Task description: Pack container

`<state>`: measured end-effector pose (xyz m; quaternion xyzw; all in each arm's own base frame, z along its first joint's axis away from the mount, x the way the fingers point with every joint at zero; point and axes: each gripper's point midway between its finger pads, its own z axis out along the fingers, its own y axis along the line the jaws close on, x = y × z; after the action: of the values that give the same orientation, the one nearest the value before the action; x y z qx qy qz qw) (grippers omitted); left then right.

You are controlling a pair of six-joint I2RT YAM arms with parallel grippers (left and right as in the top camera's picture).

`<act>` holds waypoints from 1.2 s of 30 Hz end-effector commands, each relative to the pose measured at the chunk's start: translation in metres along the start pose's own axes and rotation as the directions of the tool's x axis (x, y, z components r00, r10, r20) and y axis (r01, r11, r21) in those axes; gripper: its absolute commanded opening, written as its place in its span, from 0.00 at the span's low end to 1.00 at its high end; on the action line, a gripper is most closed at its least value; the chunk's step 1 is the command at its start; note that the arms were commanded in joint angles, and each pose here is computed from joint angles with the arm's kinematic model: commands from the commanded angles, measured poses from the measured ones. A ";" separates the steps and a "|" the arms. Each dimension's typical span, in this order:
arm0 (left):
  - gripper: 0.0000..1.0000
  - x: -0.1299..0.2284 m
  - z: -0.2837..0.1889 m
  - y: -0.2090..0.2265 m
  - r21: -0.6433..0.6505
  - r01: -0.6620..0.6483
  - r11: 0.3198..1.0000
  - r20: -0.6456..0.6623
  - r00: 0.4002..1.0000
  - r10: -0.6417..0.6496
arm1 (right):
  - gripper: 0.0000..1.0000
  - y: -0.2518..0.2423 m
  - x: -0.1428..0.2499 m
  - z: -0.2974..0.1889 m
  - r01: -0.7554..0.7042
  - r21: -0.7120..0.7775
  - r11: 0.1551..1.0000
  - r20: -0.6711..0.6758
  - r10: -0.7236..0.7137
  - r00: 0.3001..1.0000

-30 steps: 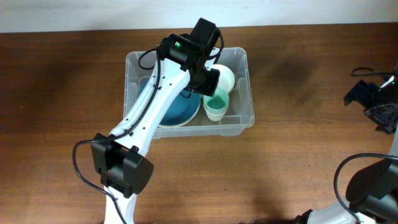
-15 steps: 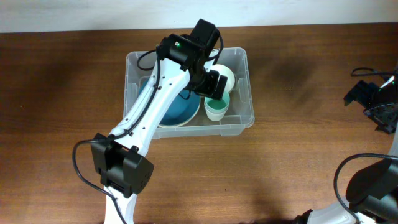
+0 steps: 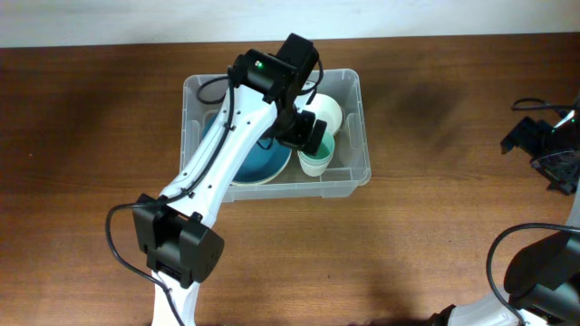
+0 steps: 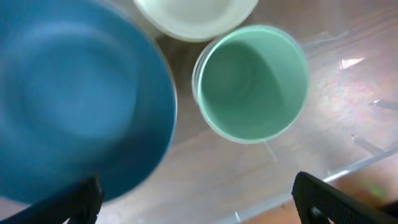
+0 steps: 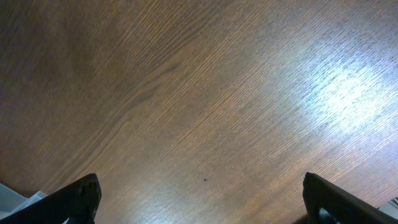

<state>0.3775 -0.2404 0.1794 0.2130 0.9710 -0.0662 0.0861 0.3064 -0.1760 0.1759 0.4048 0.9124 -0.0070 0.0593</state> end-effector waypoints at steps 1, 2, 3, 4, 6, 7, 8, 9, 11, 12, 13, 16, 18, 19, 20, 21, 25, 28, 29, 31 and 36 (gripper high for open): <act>0.99 -0.003 -0.010 -0.014 0.002 -0.179 0.984 0.042 0.983 0.178 | 0.99 -0.002 0.000 -0.003 -0.012 -0.001 1.000 0.009 0.012 1.000; 0.99 -0.001 -0.010 -0.016 0.003 -0.193 0.981 0.036 0.981 0.193 | 0.99 -0.002 0.000 -0.003 -0.012 0.000 1.000 0.009 0.012 1.000; 0.99 0.002 -0.010 -0.017 0.006 -0.229 0.973 0.025 0.973 0.229 | 0.99 -0.002 0.000 -0.003 -0.012 -0.001 1.000 0.009 0.012 1.000; 0.99 0.002 -0.010 -0.017 0.007 -0.263 0.965 0.025 0.964 0.263 | 0.99 -0.002 0.000 -0.003 -0.012 -0.001 1.000 0.009 0.012 1.000; 0.99 0.004 -0.013 -0.017 0.008 -0.307 0.952 0.022 0.951 0.307 | 0.99 -0.002 0.000 -0.003 -0.012 -0.001 1.000 0.009 0.012 1.000; 0.99 0.007 -0.015 -0.017 0.009 -0.314 0.950 0.016 0.949 0.313 | 0.99 -0.002 0.000 -0.003 -0.012 -0.001 1.000 0.009 0.012 1.000; 0.99 0.008 -0.016 -0.016 0.009 -0.314 0.949 0.014 0.949 0.314 | 0.99 -0.002 0.000 -0.003 -0.012 -0.001 1.000 0.009 0.012 1.000; 1.00 0.008 -0.018 -0.014 0.010 -0.310 0.951 0.017 0.951 0.310 | 0.99 -0.002 0.000 -0.003 -0.012 0.000 1.000 0.010 0.012 1.000; 0.99 -0.003 -0.020 -0.014 0.013 -0.308 0.951 0.065 0.950 0.307 | 0.99 -0.002 0.000 -0.003 -0.012 -0.001 1.000 0.009 0.012 1.000; 0.99 -0.010 -0.021 -0.014 0.010 -0.309 0.951 0.094 0.947 0.306 | 0.99 -0.002 0.000 -0.003 -0.012 -0.001 1.000 0.009 0.012 1.000; 0.99 -0.018 -0.024 -0.015 0.002 -0.311 0.950 0.132 0.942 0.308 | 0.99 -0.002 0.000 -0.003 -0.012 0.000 1.000 0.010 0.012 1.000; 0.99 -0.049 -0.054 -0.029 -0.032 -0.395 0.918 0.338 0.860 0.382 | 0.99 -0.002 0.000 -0.003 -0.012 -0.001 1.000 0.009 0.012 1.000; 0.99 -0.053 -0.075 -0.029 -0.072 -0.426 0.902 0.435 0.800 0.413 | 0.99 -0.002 0.000 -0.003 -0.012 -0.001 1.000 0.009 0.012 1.000; 0.99 -0.047 -0.082 -0.023 -0.086 -0.417 0.905 0.461 0.788 0.407 | 0.99 -0.002 0.000 -0.003 -0.012 -0.001 1.000 0.009 0.012 1.000; 0.99 -0.037 -0.084 -0.012 -0.095 -0.399 0.912 0.475 0.787 0.394 | 0.99 -0.002 0.000 -0.003 -0.012 -0.001 1.000 0.009 0.012 1.000; 0.99 -0.030 -0.085 -0.005 -0.100 -0.386 0.917 0.480 0.788 0.384 | 0.99 -0.002 0.000 -0.003 -0.012 0.000 1.000 0.009 0.012 1.000; 0.99 0.004 -0.090 0.035 -0.144 -0.301 0.943 0.547 0.770 0.329 | 0.99 -0.002 0.000 -0.003 -0.012 -0.001 1.000 0.009 0.012 1.000; 0.99 0.033 -0.091 0.061 -0.184 -0.234 0.955 0.614 0.731 0.297 | 0.99 -0.002 0.000 -0.003 -0.012 -0.001 1.000 0.009 0.012 1.000; 0.99 0.041 -0.092 0.065 -0.195 -0.219 0.956 0.633 0.716 0.293 | 0.99 -0.002 0.000 -0.003 -0.012 -0.001 1.000 0.009 0.012 1.000; 0.99 0.060 -0.093 0.075 -0.223 -0.182 0.958 0.681 0.674 0.286 | 0.99 -0.002 0.000 -0.003 -0.012 -0.001 1.000 0.009 0.012 1.000; 0.99 0.103 -0.098 0.090 -0.285 -0.100 0.953 0.818 0.493 0.296 | 0.99 -0.002 0.000 -0.003 -0.012 -0.001 1.000 0.009 0.012 1.000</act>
<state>0.3304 -0.1130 0.2509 0.2561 0.7973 -0.0536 0.5439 0.3062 -0.1755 0.1759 0.4048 0.9125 -0.0059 0.0584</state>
